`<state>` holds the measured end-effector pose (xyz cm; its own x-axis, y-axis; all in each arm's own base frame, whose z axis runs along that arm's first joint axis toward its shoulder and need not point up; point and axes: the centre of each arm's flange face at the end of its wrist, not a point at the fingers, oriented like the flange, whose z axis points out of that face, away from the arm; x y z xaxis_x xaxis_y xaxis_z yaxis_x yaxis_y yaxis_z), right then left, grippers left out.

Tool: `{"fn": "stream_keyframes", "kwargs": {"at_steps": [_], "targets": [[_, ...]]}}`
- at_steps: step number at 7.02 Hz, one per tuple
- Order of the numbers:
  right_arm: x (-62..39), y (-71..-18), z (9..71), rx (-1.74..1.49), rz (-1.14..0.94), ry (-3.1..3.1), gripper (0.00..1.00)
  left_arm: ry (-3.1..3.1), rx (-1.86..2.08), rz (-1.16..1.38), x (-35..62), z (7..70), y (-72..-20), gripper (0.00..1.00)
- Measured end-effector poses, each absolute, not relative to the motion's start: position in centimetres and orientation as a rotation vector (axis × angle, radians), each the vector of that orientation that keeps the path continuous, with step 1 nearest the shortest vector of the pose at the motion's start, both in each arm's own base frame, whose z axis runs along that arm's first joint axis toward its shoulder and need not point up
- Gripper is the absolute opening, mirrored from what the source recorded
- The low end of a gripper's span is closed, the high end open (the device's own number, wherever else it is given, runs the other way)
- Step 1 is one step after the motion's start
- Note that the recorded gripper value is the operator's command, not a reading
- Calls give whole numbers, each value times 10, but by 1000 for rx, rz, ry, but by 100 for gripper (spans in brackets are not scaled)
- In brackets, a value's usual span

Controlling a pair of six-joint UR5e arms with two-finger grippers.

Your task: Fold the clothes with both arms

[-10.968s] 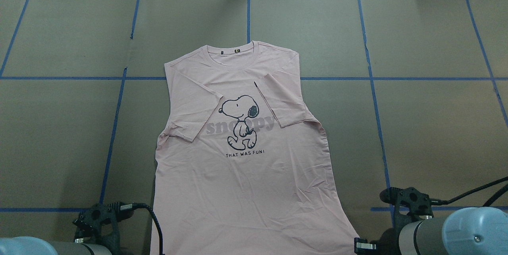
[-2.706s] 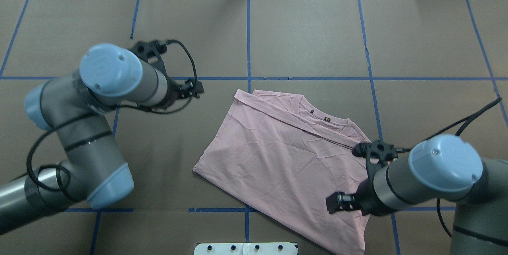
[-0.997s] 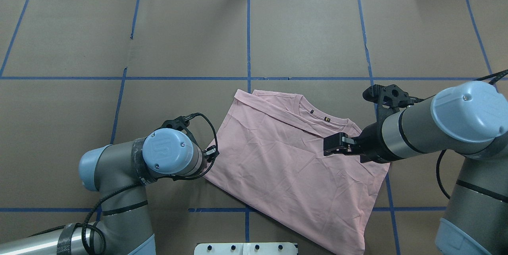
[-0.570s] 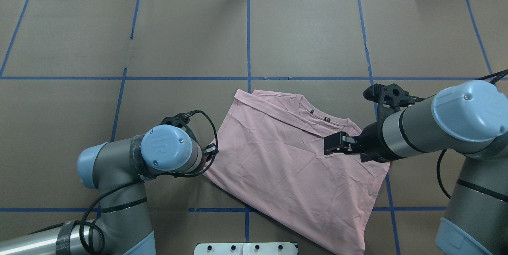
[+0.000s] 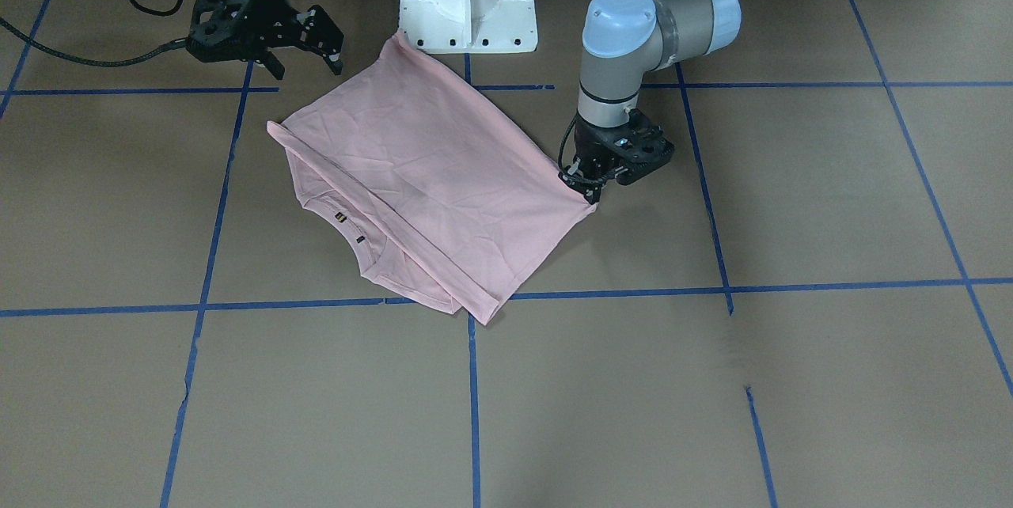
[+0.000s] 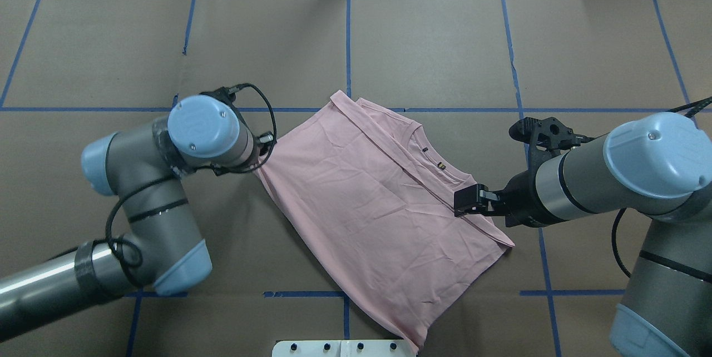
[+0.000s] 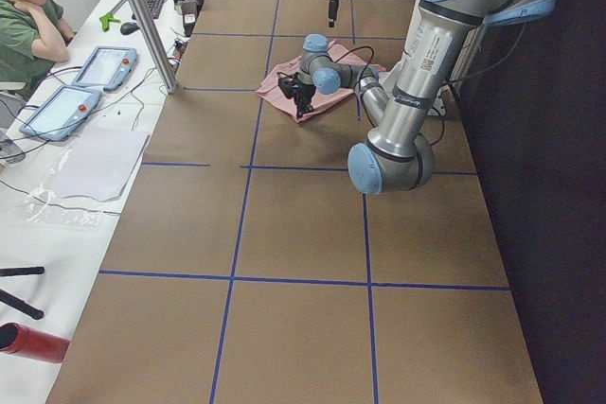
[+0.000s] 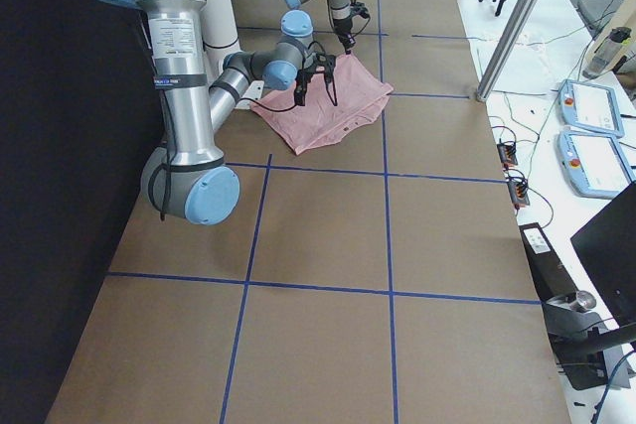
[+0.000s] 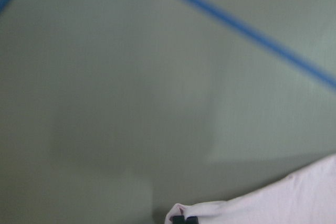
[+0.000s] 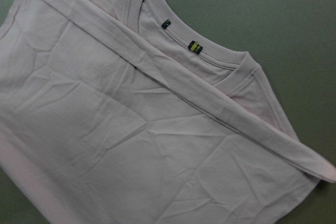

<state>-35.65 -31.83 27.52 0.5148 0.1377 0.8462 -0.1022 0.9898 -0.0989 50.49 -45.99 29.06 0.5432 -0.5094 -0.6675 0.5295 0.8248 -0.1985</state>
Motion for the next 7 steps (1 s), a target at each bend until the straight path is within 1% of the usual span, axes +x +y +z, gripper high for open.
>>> {"fn": "stream_keyframes", "kwargs": {"at_steps": [3,5,6,7], "targets": [[-360,-322,282,-43,150,-1006,100,795,129,-667,500,299,-582,0],[-364,-325,279,-40,150,-1011,100,849,220,-662,503,288,-631,0],[-366,-327,277,-38,150,-1013,100,889,262,-656,511,288,-647,15],[-368,-330,276,-36,153,-1013,100,918,300,-657,516,294,-656,69]]}}
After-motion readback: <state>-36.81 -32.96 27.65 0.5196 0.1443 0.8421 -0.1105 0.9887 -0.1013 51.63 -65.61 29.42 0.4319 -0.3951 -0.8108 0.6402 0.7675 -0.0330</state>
